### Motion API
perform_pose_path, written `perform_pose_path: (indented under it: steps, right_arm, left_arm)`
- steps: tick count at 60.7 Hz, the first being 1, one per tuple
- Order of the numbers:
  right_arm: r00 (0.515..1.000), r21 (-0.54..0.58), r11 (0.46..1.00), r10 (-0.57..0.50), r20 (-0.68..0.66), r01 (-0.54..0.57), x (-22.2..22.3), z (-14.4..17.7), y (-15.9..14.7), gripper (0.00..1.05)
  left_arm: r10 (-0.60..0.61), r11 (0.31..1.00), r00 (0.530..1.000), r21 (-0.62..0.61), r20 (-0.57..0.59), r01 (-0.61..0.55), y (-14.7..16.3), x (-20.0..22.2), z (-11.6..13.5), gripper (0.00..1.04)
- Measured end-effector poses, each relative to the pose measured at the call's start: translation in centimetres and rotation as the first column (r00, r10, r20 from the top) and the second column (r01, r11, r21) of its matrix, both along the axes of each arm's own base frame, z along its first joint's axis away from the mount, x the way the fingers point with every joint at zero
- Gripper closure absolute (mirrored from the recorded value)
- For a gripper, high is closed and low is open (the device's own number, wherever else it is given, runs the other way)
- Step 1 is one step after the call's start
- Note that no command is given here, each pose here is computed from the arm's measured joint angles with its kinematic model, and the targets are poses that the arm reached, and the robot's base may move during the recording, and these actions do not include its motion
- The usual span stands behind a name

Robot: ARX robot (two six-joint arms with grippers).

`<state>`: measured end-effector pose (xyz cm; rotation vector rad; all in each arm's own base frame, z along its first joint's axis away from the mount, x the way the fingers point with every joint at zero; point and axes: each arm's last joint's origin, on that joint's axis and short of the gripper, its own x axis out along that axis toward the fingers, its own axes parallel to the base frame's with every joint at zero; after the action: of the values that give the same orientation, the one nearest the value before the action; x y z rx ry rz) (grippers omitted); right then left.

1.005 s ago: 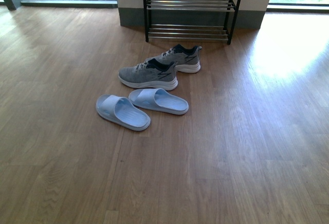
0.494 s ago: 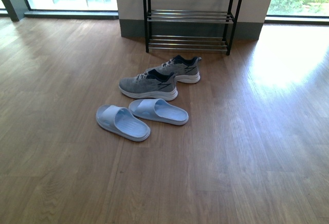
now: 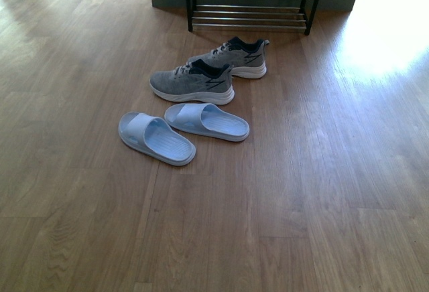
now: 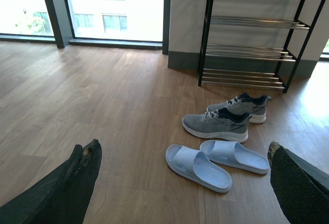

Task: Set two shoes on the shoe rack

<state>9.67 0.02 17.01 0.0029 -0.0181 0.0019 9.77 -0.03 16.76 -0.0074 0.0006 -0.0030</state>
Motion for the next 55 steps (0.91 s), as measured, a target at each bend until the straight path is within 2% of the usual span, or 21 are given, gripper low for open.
perform_pose_path:
  steps: [55]
  right_arm:
    - [1.000, 0.000, 1.000, -0.003, 0.000, 0.003, 0.00, -0.01, -0.01, 0.09]
  left_arm:
    - [-0.001, 1.000, 1.000, 0.000, 0.000, 0.001, 0.00, 0.00, 0.00, 0.09]
